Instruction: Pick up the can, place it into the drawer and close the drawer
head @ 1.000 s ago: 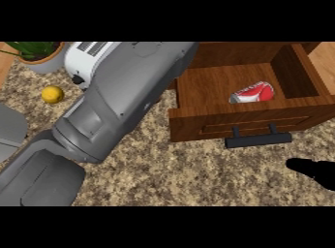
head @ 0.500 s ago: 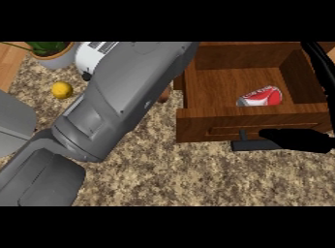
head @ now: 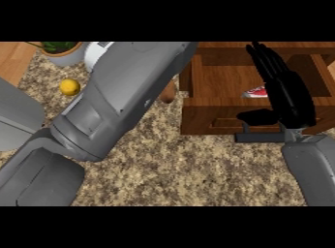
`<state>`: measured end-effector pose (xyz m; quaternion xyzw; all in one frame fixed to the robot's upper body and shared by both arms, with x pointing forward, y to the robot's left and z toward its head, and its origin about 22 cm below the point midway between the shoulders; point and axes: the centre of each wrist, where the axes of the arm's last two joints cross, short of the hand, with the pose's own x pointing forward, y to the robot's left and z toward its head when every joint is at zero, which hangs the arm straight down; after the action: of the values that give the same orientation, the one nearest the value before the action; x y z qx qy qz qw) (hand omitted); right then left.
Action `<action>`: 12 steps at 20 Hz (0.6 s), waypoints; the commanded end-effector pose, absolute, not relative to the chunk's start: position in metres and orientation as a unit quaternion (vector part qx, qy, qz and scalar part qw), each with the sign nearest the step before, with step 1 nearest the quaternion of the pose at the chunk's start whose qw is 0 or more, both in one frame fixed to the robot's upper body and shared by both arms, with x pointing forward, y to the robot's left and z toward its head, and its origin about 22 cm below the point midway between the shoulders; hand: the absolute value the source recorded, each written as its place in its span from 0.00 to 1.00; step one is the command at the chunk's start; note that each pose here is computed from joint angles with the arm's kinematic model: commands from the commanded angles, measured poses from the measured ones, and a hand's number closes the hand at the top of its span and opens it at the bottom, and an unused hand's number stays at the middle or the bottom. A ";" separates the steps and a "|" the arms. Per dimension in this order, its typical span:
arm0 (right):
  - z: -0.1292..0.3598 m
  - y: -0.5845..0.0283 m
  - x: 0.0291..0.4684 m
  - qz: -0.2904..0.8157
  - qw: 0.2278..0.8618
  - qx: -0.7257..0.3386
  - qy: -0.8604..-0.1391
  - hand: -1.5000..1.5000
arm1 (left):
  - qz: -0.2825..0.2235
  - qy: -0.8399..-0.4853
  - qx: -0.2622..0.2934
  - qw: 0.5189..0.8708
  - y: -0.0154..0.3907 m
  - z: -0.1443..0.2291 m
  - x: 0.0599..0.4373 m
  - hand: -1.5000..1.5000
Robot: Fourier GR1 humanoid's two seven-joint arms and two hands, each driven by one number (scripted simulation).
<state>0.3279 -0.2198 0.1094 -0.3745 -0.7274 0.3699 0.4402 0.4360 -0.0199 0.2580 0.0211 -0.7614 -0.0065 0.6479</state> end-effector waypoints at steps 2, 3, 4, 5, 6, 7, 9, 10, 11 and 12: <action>0.073 -0.207 0.358 0.393 0.430 -0.399 -0.708 0.00 | 0.005 -0.760 0.025 0.649 -0.001 0.261 0.444 0.00; 0.081 -0.206 0.369 0.392 0.429 -0.404 -0.706 0.00 | -0.003 -0.759 0.022 0.651 -0.006 0.256 0.441 0.00; 0.058 -0.192 0.356 0.395 0.420 -0.402 -0.711 0.00 | 0.002 -0.751 0.026 0.660 0.013 0.269 0.449 0.00; 0.063 -0.214 0.371 0.384 0.421 -0.411 -0.711 0.00 | 0.004 -0.755 0.035 0.655 0.017 0.279 0.450 0.00; 0.059 -0.185 0.374 0.380 0.416 -0.415 -0.714 0.00 | 0.005 -0.761 0.021 0.648 0.022 0.274 0.451 0.00; 0.050 -0.179 0.377 0.388 0.415 -0.420 -0.707 0.00 | 0.007 -0.762 0.039 0.646 0.022 0.259 0.452 0.00; 0.045 -0.198 0.392 0.371 0.413 -0.440 -0.706 0.00 | 0.004 -0.762 0.025 0.647 0.019 0.265 0.449 0.00; 0.058 -0.197 0.398 0.375 0.412 -0.442 -0.703 0.00 | 0.005 -0.754 0.037 0.655 0.033 0.253 0.454 0.00; 0.062 -0.198 0.407 0.364 0.410 -0.461 -0.697 0.00 | 0.009 -0.757 0.028 0.653 0.027 0.267 0.450 0.00; 0.051 -0.189 0.403 0.365 0.407 -0.463 -0.698 0.00 | 0.004 -0.761 0.036 0.648 0.031 0.290 0.450 0.00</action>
<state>0.3908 -0.1979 0.0595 -0.4412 -0.7034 0.3717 0.4154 0.4501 0.0225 0.2698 0.0309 -0.7591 0.0043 0.6502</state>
